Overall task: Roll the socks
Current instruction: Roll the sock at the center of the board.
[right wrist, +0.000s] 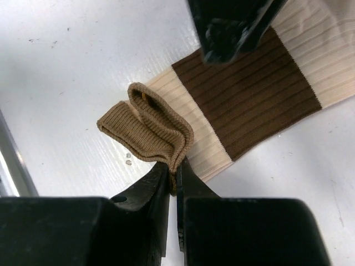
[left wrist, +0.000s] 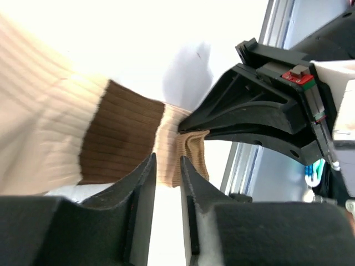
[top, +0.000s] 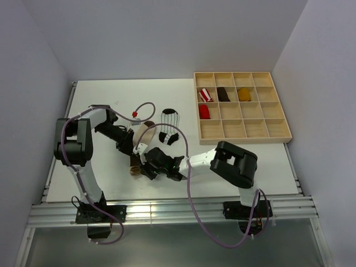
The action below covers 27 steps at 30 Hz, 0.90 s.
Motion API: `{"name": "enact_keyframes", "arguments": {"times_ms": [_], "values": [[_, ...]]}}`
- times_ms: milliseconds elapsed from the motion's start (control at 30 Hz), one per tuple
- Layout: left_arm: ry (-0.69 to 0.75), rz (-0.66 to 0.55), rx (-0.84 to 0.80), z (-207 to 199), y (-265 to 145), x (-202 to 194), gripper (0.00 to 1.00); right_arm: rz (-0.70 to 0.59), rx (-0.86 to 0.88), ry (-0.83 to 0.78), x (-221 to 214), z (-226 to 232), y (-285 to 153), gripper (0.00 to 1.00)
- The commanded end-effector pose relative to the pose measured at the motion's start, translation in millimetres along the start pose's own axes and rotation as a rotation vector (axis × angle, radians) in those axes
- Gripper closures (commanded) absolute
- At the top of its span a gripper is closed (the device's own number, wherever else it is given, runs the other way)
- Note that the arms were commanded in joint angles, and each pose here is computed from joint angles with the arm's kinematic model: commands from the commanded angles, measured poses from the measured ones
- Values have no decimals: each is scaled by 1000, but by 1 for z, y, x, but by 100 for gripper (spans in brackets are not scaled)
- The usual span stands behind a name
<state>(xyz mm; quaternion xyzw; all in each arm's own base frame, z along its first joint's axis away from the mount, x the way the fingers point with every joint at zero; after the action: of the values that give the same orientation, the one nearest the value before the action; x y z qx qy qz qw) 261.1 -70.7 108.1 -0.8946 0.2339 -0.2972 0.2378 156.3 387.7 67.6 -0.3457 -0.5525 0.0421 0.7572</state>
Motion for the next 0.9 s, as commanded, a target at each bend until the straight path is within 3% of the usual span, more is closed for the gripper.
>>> {"name": "enact_keyframes", "arguments": {"times_ms": [0, 567, 667, 867], "values": [[30, -60, 19, -3, -4, 6, 73, 27, 34, 46, 11, 2, -3, 100], [274, -347, 491, -28, -57, 13, 65, 221, 188, 358, 31, -25, 2, 100], [337, -342, 557, -31, -59, 9, 57, 268, 217, 424, 30, -32, 2, 100], [443, -273, 647, -30, -57, -5, 53, 368, 237, 521, 38, -39, 10, 100]]}}
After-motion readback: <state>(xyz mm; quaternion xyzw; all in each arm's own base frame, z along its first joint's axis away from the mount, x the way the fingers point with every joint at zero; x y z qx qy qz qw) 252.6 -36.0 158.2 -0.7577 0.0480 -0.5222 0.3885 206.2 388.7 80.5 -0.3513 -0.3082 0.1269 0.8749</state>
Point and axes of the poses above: each gripper's point midway between its finger pads, its own y axis out along the fingers, its own z axis along the line the jaws close on, x = y × z, the point moved 8 cm from there along -y, back along the fingers, and after that the axes turned 2 degrees about -y, right-handed, at the moved point
